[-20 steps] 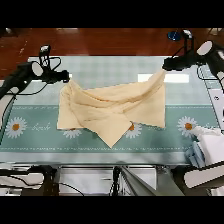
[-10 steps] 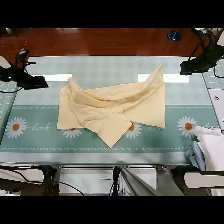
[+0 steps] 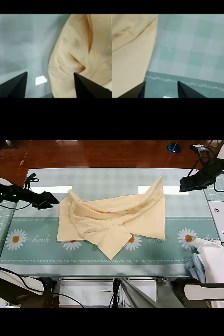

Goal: Fold the shirts.

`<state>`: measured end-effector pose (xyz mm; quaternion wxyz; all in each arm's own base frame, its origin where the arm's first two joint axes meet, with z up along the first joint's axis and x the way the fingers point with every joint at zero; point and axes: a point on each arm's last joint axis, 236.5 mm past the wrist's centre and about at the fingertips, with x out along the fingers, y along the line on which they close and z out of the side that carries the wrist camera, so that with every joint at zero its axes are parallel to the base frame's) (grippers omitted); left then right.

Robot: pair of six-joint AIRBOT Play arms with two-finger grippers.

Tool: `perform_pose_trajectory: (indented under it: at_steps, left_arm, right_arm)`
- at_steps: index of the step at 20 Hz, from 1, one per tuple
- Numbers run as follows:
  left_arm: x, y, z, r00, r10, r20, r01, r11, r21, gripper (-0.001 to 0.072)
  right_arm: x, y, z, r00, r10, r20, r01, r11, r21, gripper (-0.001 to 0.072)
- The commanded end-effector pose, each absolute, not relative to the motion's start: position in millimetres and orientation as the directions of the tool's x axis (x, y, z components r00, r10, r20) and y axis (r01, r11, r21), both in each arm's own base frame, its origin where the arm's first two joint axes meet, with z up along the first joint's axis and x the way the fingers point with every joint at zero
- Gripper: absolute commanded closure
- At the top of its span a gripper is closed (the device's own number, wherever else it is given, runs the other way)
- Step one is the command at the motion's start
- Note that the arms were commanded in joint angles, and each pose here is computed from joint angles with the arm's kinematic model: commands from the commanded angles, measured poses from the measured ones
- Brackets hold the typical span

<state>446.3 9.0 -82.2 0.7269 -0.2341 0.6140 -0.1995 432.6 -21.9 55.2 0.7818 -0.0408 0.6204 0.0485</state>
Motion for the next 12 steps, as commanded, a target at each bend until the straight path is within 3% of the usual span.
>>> perform_pose_trajectory:
  at_steps: [1, 4, 6, 7, 8, 9, 10, 11, 12]
  left_arm:
    - [456, -14, -81, 0.135, -0.613, -0.779, 0.010, 0.787, -0.617, 0.0017]
    - [448, -14, -105, 0.026, -0.520, -0.854, -0.087, 0.849, -0.521, 0.0062]
    - [444, -12, -115, -0.034, -0.438, -0.898, -0.094, 0.896, -0.434, 0.0078]
    - [445, -14, -119, -0.047, -0.414, -0.909, -0.097, 0.907, -0.409, 0.0169]
    - [446, -19, -121, -0.053, -0.414, -0.909, -0.089, 0.908, -0.409, 0.0377]
    - [445, -23, -125, -0.063, -0.414, -0.908, -0.084, 0.909, -0.409, 0.0529]
    - [441, -26, -128, -0.085, -0.419, -0.904, -0.093, 0.907, -0.411, 0.0625]
    - [435, -26, -132, -0.114, -0.424, -0.898, -0.098, 0.905, -0.415, 0.0673]
    - [430, -26, -134, -0.137, -0.430, -0.892, -0.105, 0.902, -0.419, 0.0674]
  right_arm:
    - [428, -11, 55, 0.205, 0.072, -0.976, -0.119, 0.992, 0.048, 0.0244]
    - [418, -7, 53, 0.165, 0.089, -0.982, -0.119, 0.990, 0.069, 0.0245]
    - [413, -7, 53, 0.144, 0.089, -0.985, -0.119, 0.990, 0.072, 0.0324]
    - [411, -6, 53, 0.139, 0.090, -0.986, -0.120, 0.990, 0.073, 0.0324]
    - [411, -6, 54, 0.138, 0.091, -0.986, -0.120, 0.990, 0.075, 0.0324]
    - [411, -6, 55, 0.142, 0.092, -0.986, -0.121, 0.990, 0.075, 0.0324]
    - [410, -6, 57, 0.146, 0.092, -0.985, -0.121, 0.990, 0.074, 0.0324]
    - [410, -6, 59, 0.152, 0.091, -0.984, -0.122, 0.990, 0.073, 0.0324]
    - [410, -6, 63, 0.161, 0.088, -0.983, -0.122, 0.990, 0.069, 0.0324]
